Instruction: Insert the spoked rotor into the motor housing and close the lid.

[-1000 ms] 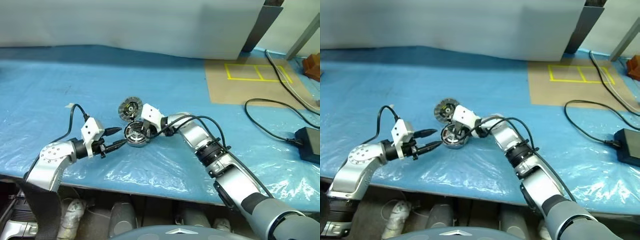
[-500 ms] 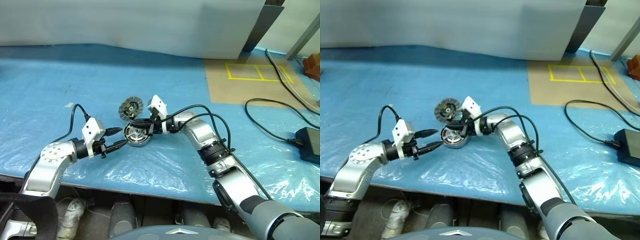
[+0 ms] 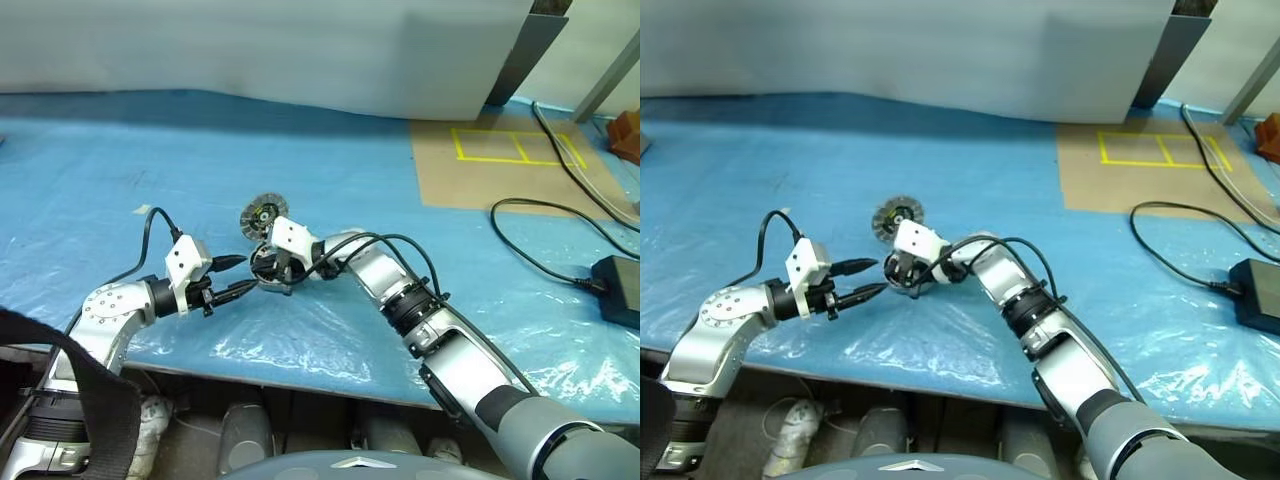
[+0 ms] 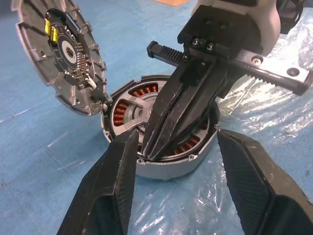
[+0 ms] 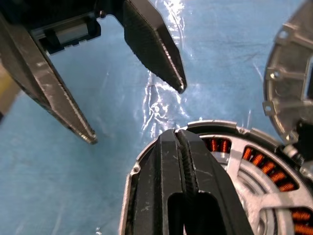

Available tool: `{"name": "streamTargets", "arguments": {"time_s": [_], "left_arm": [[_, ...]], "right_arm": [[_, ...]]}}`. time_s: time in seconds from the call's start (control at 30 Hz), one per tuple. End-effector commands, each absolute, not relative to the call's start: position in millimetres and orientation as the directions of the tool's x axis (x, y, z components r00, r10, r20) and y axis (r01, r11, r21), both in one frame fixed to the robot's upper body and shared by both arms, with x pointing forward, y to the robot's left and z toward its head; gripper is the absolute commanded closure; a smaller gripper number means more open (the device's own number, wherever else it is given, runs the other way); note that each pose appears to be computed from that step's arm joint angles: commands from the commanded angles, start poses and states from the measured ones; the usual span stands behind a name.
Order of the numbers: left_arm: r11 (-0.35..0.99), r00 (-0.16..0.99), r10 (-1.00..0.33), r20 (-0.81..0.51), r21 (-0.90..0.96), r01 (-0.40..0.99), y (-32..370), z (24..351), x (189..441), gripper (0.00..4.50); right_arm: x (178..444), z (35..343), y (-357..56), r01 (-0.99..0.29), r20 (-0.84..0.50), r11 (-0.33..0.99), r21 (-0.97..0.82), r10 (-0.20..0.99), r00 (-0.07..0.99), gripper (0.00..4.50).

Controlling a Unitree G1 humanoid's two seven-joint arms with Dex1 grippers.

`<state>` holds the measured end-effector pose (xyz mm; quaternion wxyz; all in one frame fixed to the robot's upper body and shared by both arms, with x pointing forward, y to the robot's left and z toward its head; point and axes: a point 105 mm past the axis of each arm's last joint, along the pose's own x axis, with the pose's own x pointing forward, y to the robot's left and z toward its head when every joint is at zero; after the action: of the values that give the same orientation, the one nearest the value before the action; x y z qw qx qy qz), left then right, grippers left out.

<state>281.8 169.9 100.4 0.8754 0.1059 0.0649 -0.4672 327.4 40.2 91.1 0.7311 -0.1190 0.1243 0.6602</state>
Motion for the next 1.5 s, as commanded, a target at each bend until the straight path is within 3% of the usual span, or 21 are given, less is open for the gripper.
{"name": "streamTargets", "arguments": {"time_s": [0.03, 0.13, 0.23, 0.5, 0.67, 1.03, 1.37, 1.5], "left_arm": [[0.581, 0.593, -0.791, -0.153, 0.120, 0.805, 179, 116, 287, 1.80], [0.637, 0.635, -0.756, -0.162, 0.048, 0.770, 191, 115, 296, 1.80], [0.674, 0.668, -0.718, -0.194, 0.045, 0.737, 197, 109, 305, 1.80], [0.787, 0.787, -0.608, -0.104, 0.052, 0.615, 199, 113, 328, 1.80], [0.876, 0.876, -0.476, -0.072, 0.048, 0.480, 212, 112, 349, 1.80], [0.934, 0.936, -0.353, -0.007, 0.061, 0.353, 196, 120, 394, 1.80], [0.860, 0.859, -0.511, 0.038, -0.002, 0.511, 151, 131, 420, 1.80], [0.625, 0.622, -0.779, 0.075, 0.008, 0.781, 128, 145, 395, 1.80]], "right_arm": [[323, 144, 32, -0.996, -0.145, 0.052, 0.073, 0.989, 0.041, 4.47], [317, 165, 18, -0.993, -0.087, 0.022, 0.114, 0.996, 0.012, 4.47], [317, 167, 2, -0.992, -0.098, 0.067, 0.108, 0.994, 0.056, 4.47], [331, 140, -43, -0.934, -0.176, 0.343, 0.097, 0.930, 0.323, 4.47], [318, 122, -58, -0.909, -0.217, 0.397, 0.127, 0.905, 0.365, 4.47], [327, 104, -73, -0.860, -0.285, 0.501, 0.097, 0.842, 0.458, 4.47], [324, 94, -78, -0.845, -0.325, 0.528, 0.088, 0.817, 0.476, 4.47], [323, 91, -79, -0.835, -0.330, 0.541, 0.094, 0.809, 0.487, 4.47]]}}
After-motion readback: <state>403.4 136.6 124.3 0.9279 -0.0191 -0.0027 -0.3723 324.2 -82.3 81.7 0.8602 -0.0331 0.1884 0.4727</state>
